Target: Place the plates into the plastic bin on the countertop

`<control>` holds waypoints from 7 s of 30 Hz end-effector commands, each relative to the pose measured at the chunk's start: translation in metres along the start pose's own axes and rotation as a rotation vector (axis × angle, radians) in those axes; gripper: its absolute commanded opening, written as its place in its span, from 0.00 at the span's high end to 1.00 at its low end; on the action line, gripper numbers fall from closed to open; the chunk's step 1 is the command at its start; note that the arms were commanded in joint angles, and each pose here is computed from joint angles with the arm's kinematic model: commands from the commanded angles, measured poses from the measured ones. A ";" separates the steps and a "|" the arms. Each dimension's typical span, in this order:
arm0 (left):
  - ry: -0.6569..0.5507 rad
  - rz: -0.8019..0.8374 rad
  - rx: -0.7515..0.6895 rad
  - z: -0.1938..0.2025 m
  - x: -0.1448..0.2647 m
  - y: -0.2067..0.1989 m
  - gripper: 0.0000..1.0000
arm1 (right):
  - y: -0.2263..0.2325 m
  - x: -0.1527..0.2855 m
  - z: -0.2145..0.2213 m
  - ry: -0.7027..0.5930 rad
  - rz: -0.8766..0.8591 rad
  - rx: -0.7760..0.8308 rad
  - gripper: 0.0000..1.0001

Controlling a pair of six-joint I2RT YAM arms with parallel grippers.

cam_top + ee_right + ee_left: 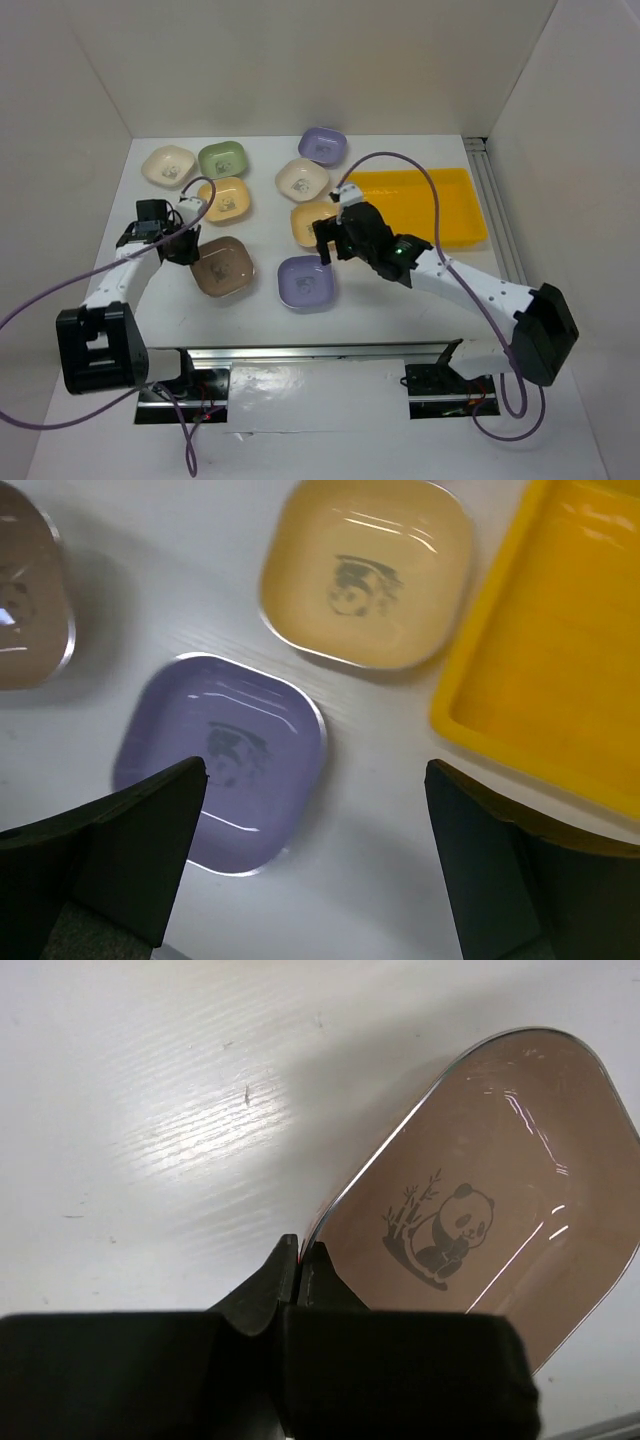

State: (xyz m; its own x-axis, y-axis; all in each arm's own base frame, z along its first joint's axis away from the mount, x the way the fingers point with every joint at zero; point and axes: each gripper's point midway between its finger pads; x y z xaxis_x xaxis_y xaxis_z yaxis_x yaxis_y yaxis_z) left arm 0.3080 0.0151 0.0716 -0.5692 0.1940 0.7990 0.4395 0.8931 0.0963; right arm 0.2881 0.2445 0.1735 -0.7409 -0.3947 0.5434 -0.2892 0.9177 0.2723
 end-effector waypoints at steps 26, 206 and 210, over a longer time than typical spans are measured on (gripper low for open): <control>-0.281 0.112 -0.080 -0.112 0.099 -0.041 0.31 | 0.183 -0.103 -0.005 -0.057 -0.276 0.043 1.00; -0.197 0.114 0.115 -0.134 0.000 0.001 1.00 | 0.143 -0.148 -0.068 -0.171 -0.364 -0.173 0.03; -0.235 0.164 0.113 -0.142 0.011 -0.010 1.00 | 0.148 -0.168 -0.062 -0.165 -0.368 -0.207 0.13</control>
State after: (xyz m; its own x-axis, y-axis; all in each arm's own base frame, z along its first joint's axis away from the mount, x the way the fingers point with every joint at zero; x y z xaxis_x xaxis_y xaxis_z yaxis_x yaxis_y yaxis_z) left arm 0.4030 -0.0338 0.1377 -0.6337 0.3341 0.6977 0.4238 0.9045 -0.0483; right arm 0.3912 0.4233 0.1368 -0.6743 -0.6324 0.3814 -0.4121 0.7508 0.5163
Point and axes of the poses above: each gripper's point midway between its finger pads, its own x axis back along the fingers, its own y axis along the line the jaws close on, z = x × y, and after that the axes turned 13 degrees about -x, right-handed
